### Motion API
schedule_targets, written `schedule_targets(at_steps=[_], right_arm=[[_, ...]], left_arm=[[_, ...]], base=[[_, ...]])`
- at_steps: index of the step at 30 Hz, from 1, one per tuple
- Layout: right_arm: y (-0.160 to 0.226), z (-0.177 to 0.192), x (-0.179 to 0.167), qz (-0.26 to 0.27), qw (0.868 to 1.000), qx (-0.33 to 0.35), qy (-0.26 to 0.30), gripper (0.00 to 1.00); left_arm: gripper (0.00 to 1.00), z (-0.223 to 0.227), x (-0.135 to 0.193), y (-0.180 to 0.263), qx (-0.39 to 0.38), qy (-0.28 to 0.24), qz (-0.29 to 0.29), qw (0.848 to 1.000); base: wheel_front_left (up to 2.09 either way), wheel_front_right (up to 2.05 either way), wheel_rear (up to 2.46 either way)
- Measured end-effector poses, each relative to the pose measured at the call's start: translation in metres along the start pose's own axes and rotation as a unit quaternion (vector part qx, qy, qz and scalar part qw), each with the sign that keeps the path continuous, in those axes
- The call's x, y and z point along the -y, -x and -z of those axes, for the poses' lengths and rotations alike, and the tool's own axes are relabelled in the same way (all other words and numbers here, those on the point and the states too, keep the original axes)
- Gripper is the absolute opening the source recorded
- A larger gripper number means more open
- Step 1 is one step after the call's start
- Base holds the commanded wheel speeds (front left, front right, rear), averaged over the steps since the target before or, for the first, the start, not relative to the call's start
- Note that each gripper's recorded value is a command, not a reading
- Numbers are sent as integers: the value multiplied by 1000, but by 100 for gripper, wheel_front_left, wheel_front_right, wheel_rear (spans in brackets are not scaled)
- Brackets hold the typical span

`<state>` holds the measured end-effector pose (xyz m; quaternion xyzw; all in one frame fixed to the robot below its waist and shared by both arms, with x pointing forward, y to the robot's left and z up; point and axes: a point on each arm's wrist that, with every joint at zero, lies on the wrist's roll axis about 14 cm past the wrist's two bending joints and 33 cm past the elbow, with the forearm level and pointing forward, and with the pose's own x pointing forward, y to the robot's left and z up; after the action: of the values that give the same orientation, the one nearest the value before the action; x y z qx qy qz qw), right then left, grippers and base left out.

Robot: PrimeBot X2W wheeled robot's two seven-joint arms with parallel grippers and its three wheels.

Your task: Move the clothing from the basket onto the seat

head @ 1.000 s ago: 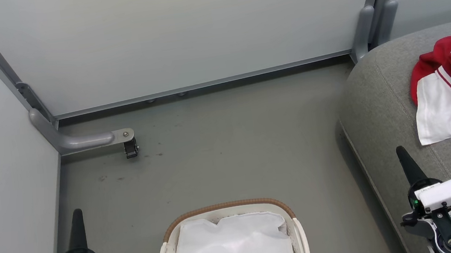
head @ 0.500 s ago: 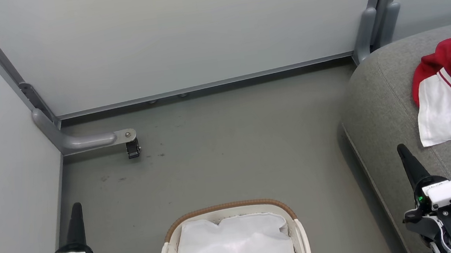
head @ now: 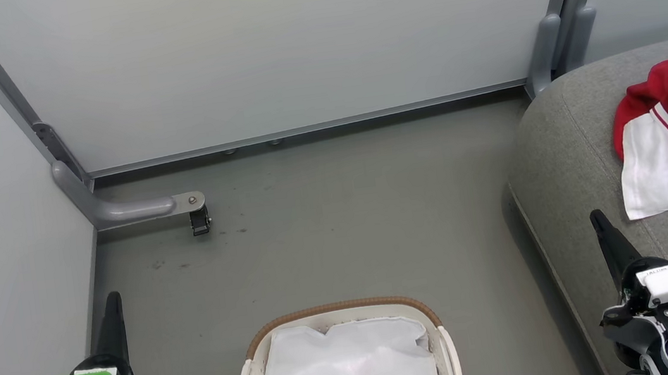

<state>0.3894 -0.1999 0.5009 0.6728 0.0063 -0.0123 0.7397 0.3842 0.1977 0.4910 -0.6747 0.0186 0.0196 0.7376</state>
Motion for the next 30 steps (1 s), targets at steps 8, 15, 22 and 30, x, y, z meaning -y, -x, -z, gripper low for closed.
schedule_targets(at_steps=[8,15,22,30], right_arm=[[0,1,-4,-7,1000,-4,-28,0],[0,1,-7,-14,999,-6,-50,0],[0,1,-7,-14,999,-6,-50,0],[0,1,-7,-14,999,-6,-50,0]], left_arm=[[0,-1,7,-1,-1,27,11,1000],[0,-2,12,-2,-2,47,21,999],[0,-2,13,-3,-2,47,21,999],[0,-2,13,-3,-2,47,21,999]], base=[[0,0,0],[0,0,0],[0,0,0],[0,0,0]])
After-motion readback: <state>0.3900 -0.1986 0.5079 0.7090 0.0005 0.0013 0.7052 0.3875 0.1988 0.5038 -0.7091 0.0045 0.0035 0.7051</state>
